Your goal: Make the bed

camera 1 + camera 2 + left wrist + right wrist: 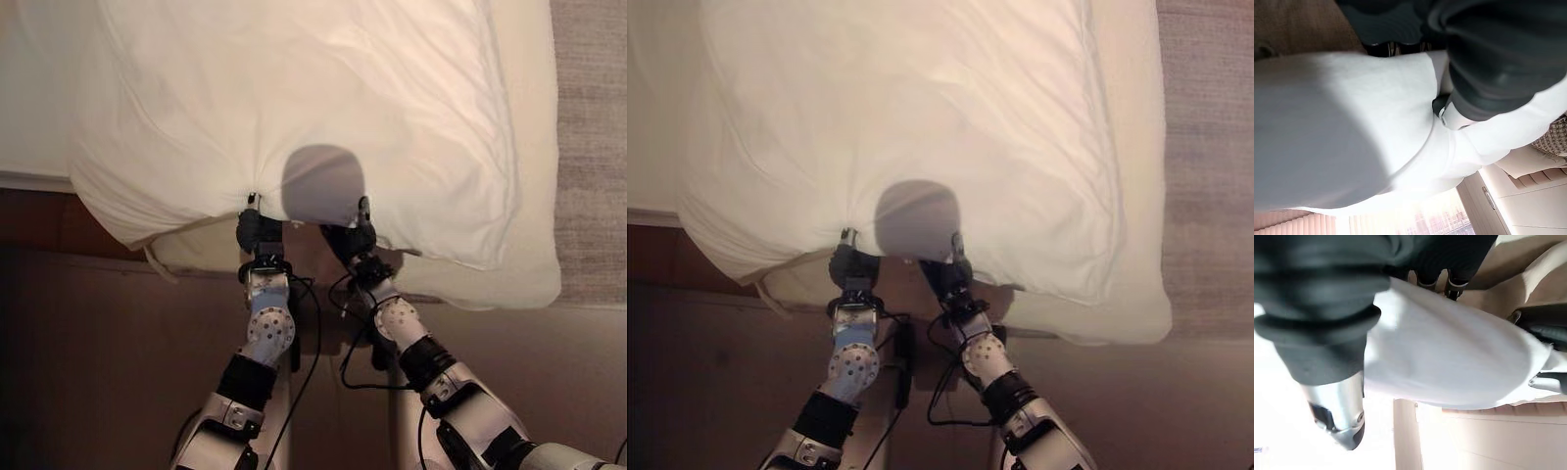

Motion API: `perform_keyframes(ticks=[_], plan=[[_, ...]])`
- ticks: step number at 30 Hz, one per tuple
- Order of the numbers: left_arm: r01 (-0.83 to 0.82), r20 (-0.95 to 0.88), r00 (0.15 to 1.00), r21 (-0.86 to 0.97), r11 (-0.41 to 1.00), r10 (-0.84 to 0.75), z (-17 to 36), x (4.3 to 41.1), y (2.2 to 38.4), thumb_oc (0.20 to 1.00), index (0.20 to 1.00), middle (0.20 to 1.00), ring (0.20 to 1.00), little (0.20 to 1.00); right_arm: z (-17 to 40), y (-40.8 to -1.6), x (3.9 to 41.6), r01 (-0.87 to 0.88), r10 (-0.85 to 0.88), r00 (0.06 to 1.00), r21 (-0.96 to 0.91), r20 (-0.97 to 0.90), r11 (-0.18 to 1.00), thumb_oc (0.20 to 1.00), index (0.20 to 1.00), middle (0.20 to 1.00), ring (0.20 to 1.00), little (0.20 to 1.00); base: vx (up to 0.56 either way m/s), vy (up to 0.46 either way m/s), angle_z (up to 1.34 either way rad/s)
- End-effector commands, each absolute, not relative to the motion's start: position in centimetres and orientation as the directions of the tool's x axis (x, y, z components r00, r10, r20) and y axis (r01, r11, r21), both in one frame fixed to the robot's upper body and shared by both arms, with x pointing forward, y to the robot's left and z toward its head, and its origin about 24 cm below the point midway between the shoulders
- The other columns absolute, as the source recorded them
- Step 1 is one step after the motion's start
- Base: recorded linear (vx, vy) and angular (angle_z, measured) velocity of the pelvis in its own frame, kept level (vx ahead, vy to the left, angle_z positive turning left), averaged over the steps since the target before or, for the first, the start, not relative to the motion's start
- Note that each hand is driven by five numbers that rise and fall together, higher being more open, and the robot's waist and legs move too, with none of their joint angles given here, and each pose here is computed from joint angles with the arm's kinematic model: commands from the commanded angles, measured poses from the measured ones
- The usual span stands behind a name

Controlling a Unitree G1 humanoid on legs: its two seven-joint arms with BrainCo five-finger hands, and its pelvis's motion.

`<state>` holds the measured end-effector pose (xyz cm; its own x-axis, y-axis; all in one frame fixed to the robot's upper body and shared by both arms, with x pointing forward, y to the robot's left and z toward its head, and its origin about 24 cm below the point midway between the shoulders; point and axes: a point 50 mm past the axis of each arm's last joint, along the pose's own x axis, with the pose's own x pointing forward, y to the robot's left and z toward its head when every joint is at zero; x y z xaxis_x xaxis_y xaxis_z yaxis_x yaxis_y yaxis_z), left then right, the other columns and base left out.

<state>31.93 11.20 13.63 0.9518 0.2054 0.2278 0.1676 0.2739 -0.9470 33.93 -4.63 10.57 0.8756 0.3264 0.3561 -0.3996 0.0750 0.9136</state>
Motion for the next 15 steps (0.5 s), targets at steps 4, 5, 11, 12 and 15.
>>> perform_keyframes(ticks=[4, 5, 11, 12, 15], plan=[[0.36, 0.469, 0.804, -0.873, 0.329, 0.366, 18.0, 29.6, 14.2, 0.2, 0.2, 0.2, 0.2, 0.2, 11.0, -14.5, 35.0, -0.37, -0.148, 0.917, 0.929, 0.371, 0.035, 1.0, 1.0, 1.0, 1.0, 1.0, 0.0, 0.0, 0.0], [0.36, 0.469, 0.804, -0.873, 0.328, 0.365, 18.0, 29.5, 14.1, 0.2, 0.2, 0.2, 0.2, 0.2, 11.0, -14.6, 35.0, -0.37, -0.149, 0.917, 0.928, 0.371, 0.034, 1.0, 1.0, 1.0, 1.0, 1.0, 0.0, 0.0, 0.0], [0.353, 0.477, 0.784, -0.869, 0.346, 0.397, 18.1, 29.2, 15.2, 0.2, 0.2, 0.2, 0.2, 0.2, 9.0, -18.5, 34.8, -0.265, -0.251, 0.928, 0.961, 0.276, 0.075, 1.0, 1.0, 1.0, 1.0, 1.0, 0.0, -0.004, -0.01], [0.346, 0.474, 0.78, -0.871, 0.35, 0.409, 18.1, 29.1, 15.5, 0.2, 0.2, 0.2, 0.2, 0.2, 8.8, -19.3, 34.7, -0.254, -0.286, 0.921, 0.964, 0.264, 0.073, 1.0, 1.0, 1.0, 1.0, 1.0, 0.0, 0.0, 0.0], [0.338, 0.474, 0.772, -0.87, 0.359, 0.423, 18.1, 29.1, 15.9, 0.2, 0.2, 0.2, 0.2, 0.2, 9.0, -20.5, 34.6, -0.245, -0.333, 0.906, 0.965, 0.261, 0.087, 1.0, 1.0, 1.0, 1.0, 1.0, 0.0, 0.0, 0.0]])
